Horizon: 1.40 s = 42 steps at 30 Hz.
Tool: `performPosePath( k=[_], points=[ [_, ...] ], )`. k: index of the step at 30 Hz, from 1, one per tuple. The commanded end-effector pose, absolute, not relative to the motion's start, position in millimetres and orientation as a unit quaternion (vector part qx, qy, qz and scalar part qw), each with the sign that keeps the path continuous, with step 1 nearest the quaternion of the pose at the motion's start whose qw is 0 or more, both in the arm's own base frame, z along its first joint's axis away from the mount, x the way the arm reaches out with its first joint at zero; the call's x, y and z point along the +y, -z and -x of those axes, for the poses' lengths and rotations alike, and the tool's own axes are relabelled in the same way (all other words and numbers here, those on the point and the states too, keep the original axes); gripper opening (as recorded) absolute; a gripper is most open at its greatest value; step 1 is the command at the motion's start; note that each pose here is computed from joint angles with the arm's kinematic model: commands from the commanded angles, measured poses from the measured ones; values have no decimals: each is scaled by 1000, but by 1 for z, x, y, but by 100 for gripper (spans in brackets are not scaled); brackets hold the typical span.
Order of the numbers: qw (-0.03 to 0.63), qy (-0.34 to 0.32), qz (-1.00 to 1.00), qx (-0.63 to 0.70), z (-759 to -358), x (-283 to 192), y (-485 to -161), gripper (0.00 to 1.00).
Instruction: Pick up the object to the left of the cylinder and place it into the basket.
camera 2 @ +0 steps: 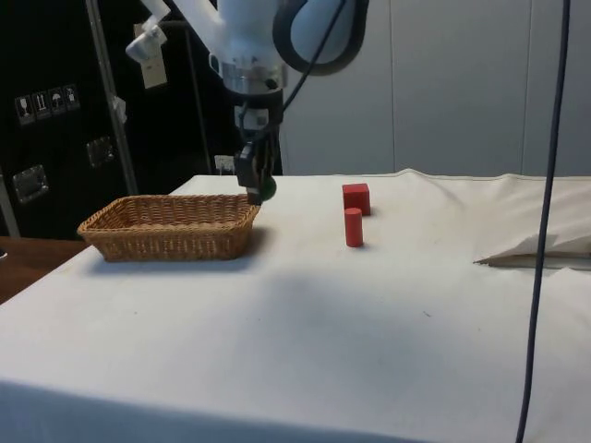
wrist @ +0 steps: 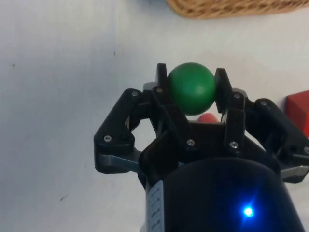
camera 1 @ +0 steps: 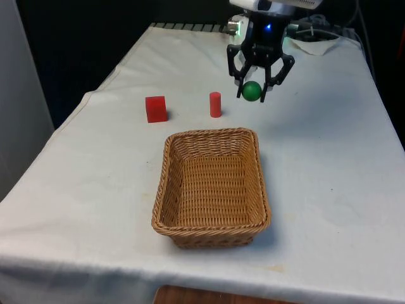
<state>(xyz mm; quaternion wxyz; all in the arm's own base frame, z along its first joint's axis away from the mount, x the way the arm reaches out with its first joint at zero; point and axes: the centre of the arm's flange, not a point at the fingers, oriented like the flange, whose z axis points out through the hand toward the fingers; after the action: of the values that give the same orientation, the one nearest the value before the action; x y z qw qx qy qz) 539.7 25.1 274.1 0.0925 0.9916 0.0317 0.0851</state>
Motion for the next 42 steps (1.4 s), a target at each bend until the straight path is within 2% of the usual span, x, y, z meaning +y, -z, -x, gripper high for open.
performPosePath(
  k=[1, 12, 24, 33, 42],
  points=[
    [90, -83, -992, 32, -546, 27, -277, 0],
    [100, -96, -990, 28, -585, 27, -286, 0],
    [108, -113, -987, 23, -623, 22, -280, 0],
    [112, -119, -986, 18, -646, 14, -269, 0],
    [112, -116, -987, 13, -672, -11, -235, 0]
  ],
)
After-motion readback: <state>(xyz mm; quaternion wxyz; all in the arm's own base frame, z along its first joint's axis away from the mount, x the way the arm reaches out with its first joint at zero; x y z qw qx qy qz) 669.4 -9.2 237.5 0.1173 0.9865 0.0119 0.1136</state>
